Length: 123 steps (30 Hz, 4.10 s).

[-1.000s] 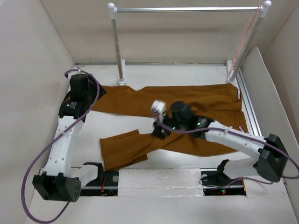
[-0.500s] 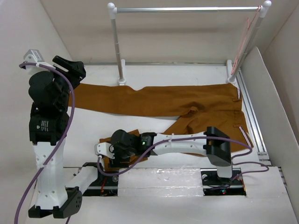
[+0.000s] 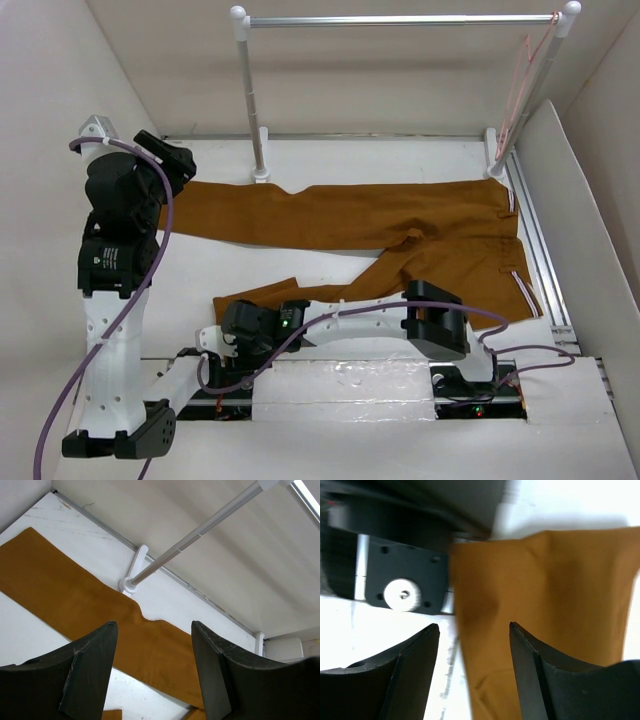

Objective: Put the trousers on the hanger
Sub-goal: Flatten out the trousers at the center of the board.

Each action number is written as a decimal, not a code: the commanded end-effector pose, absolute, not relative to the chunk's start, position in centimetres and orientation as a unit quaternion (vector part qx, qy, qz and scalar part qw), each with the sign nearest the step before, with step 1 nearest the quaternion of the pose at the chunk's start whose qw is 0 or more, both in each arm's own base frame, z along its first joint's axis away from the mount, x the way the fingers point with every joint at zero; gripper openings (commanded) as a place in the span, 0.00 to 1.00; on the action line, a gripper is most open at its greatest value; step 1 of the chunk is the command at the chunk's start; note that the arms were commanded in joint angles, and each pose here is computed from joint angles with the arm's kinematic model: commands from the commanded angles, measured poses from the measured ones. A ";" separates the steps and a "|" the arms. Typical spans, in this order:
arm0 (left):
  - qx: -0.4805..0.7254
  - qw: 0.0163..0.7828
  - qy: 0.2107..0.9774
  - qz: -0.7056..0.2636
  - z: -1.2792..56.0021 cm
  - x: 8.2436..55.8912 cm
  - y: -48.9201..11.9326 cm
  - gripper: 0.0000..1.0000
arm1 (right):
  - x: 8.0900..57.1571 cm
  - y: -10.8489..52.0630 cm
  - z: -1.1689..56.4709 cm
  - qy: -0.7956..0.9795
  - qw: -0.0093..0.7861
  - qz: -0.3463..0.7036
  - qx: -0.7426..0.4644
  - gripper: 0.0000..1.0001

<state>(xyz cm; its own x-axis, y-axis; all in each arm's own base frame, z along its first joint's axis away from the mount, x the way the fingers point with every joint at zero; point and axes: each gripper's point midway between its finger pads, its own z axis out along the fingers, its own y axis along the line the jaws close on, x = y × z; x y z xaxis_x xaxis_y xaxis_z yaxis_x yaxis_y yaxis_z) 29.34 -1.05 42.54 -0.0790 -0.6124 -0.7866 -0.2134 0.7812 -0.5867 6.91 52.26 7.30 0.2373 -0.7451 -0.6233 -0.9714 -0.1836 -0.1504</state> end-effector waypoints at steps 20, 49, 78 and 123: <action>-0.279 0.616 0.719 -0.161 41.4 29.0 -1.1 0.57 | 9.5 51.8 9.2 0.624 0.349 0.130 -0.687 0.42; -0.157 0.467 0.853 -0.172 31.0 35.1 -6.7 0.54 | 26.0 26.1 26.0 0.754 0.550 0.201 -0.298 0.00; -0.168 0.515 0.840 -0.034 35.5 32.4 -1.7 0.54 | 35.5 37.4 29.1 0.664 0.415 0.358 -0.508 0.00; 0.152 0.282 0.942 -0.101 7.6 17.4 -28.2 0.50 | 24.3 15.7 24.9 0.784 0.487 0.274 -0.269 0.46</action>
